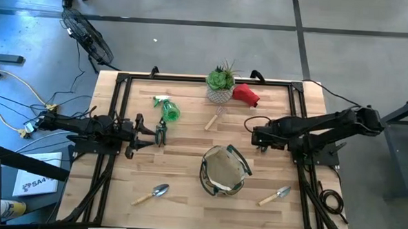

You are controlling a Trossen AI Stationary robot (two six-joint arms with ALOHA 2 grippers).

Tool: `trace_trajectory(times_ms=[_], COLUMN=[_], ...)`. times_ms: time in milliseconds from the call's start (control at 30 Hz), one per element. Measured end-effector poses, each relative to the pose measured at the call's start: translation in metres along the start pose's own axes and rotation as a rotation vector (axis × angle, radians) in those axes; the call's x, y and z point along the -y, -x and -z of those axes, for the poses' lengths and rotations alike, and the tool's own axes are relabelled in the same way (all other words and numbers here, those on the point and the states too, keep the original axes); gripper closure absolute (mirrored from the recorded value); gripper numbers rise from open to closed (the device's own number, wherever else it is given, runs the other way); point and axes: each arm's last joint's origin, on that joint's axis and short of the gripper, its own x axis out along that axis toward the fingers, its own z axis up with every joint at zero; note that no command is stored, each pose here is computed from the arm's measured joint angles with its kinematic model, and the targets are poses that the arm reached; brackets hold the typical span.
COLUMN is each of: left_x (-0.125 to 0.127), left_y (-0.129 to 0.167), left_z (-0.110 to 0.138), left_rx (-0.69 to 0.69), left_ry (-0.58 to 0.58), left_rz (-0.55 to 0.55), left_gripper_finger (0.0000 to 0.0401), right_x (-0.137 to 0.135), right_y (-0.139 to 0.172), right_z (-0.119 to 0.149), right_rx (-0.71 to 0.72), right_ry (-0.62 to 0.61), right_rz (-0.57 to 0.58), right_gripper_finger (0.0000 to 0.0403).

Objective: Pick & Place Garden tools in Gardening bag
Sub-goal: Put the right green shear scissors into the gardening bag

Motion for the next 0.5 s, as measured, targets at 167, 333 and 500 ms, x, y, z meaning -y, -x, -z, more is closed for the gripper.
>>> trace_trajectory(times_ms=[167,333,500], left_x=[0.000,0.000,0.000], left_y=[0.000,0.000,0.000], left_z=[0.001,0.000,-0.001], left_rx=[-0.010,-0.002,0.004], left_ry=[0.033,0.083,0.091], left_rz=[0.001,0.003,0.003], left_gripper_finger=[0.0221,0.0221,0.0221], right_x=[0.003,0.003,0.000], right_y=[-0.007,-0.015,-0.016], right_z=[-0.006,-0.012,-0.016], right_rx=[0.000,-0.006,-0.040], right_ry=[-0.033,-0.072,-0.086], right_rz=[0.013,0.000,-0.022], right_gripper_finger=[0.0250,0.0250,0.0250])
